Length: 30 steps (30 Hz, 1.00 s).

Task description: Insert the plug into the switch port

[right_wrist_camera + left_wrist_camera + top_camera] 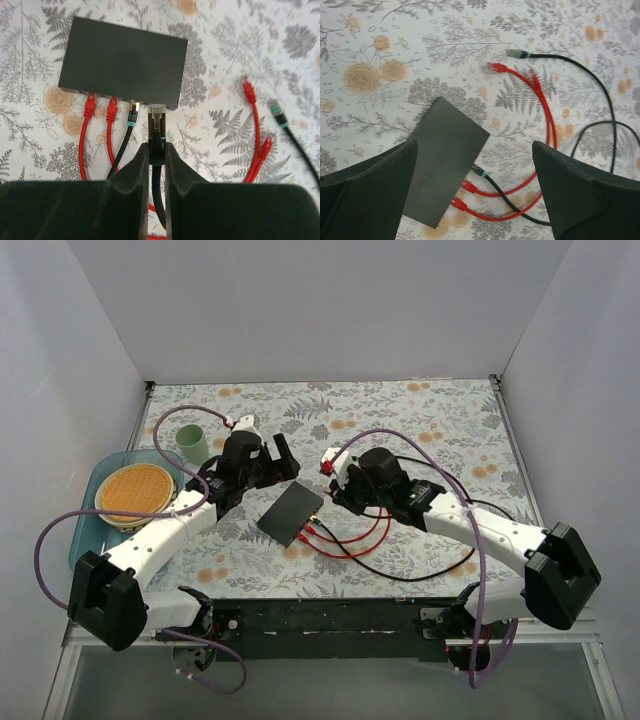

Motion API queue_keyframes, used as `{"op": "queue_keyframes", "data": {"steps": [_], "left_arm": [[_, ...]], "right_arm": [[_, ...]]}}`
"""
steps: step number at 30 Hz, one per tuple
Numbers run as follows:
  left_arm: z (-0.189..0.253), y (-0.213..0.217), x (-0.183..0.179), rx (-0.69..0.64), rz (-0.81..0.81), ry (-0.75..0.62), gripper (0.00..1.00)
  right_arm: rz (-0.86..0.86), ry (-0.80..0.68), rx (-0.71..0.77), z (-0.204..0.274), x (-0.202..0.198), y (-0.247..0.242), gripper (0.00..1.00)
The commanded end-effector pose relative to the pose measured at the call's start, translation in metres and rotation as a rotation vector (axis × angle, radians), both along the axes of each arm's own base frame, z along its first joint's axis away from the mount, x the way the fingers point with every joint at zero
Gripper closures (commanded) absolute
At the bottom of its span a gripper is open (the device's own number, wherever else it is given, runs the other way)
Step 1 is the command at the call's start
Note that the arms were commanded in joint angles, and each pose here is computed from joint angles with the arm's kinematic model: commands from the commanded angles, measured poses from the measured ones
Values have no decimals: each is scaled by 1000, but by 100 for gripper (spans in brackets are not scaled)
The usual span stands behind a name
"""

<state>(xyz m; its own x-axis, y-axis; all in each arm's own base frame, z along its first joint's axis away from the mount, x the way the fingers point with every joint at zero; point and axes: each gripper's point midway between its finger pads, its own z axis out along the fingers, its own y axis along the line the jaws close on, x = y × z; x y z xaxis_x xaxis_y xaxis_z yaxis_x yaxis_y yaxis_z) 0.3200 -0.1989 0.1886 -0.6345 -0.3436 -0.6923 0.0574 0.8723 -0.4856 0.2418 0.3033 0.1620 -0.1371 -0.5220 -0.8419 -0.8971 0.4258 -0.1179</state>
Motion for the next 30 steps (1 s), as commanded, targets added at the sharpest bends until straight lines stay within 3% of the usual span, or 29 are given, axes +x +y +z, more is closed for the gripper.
{"op": "queue_keyframes", "data": {"steps": [1, 10, 21, 30], "left_arm": [[-29, 17, 18, 98, 47, -20, 2], [-100, 21, 26, 136, 32, 119, 2], [-116, 13, 20, 98, -25, 137, 4], [-140, 6, 13, 97, -74, 197, 7]], "right_arm": [[-31, 131, 5, -25, 3, 6, 99], [-61, 338, -56, -84, -1, 11, 99], [-86, 469, -80, -119, -7, 17, 99], [-154, 464, -89, -126, 4, 16, 99]]}}
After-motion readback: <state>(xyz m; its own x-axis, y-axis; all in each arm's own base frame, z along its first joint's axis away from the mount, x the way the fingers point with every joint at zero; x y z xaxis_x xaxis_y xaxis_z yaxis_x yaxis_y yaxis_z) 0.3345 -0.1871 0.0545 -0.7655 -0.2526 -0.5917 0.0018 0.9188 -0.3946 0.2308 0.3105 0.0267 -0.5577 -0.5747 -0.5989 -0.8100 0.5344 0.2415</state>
